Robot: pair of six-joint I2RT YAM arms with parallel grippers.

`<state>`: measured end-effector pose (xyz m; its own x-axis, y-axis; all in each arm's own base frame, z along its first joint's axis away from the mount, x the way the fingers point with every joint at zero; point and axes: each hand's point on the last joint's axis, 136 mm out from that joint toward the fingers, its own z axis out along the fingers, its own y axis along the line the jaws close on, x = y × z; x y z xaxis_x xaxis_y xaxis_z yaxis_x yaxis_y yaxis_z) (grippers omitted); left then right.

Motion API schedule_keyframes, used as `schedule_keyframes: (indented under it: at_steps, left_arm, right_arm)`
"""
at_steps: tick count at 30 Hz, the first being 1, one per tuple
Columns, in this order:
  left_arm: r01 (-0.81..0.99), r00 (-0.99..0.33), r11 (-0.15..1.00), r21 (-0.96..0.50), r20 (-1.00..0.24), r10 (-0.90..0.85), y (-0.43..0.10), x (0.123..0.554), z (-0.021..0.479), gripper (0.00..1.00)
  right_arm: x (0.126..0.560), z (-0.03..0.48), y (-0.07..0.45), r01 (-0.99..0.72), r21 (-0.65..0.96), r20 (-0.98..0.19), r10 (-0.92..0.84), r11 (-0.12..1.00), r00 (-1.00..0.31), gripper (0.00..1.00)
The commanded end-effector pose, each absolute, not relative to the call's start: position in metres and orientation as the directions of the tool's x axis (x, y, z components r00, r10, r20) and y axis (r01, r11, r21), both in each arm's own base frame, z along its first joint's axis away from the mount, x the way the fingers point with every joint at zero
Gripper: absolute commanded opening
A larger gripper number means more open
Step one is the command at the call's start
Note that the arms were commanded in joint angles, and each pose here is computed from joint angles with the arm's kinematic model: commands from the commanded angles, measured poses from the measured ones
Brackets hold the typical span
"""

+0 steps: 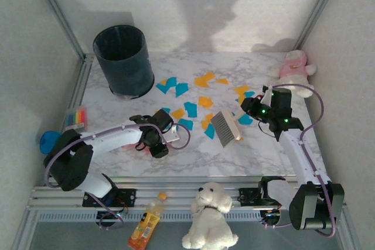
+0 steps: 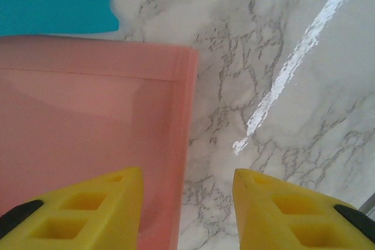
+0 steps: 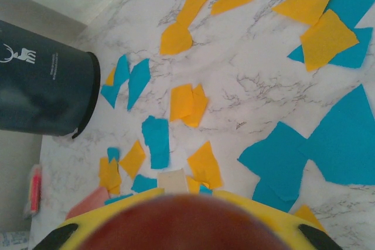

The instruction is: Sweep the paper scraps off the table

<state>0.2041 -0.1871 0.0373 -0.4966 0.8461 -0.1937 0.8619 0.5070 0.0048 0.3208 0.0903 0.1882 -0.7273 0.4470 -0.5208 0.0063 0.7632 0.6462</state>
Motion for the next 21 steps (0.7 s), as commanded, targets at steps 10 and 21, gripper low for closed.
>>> schedule_keyframes:
  at_steps: [10, 21]
  left_arm:
    - [0.866, -0.487, 0.496, 0.061, -0.115, 0.866, -0.171, 0.203, 0.011, 0.34]
    - [0.865, -0.489, 0.498, 0.064, -0.113, 0.865, -0.171, 0.203, 0.011, 0.17]
  right_arm:
    - [0.319, 0.19, 0.089, -0.005, 0.644, -0.529, 0.441, 0.765, -0.725, 0.04]
    - [0.317, 0.187, 0.089, -0.001, 0.637, -0.526, 0.434, 0.77, -0.732, 0.04]
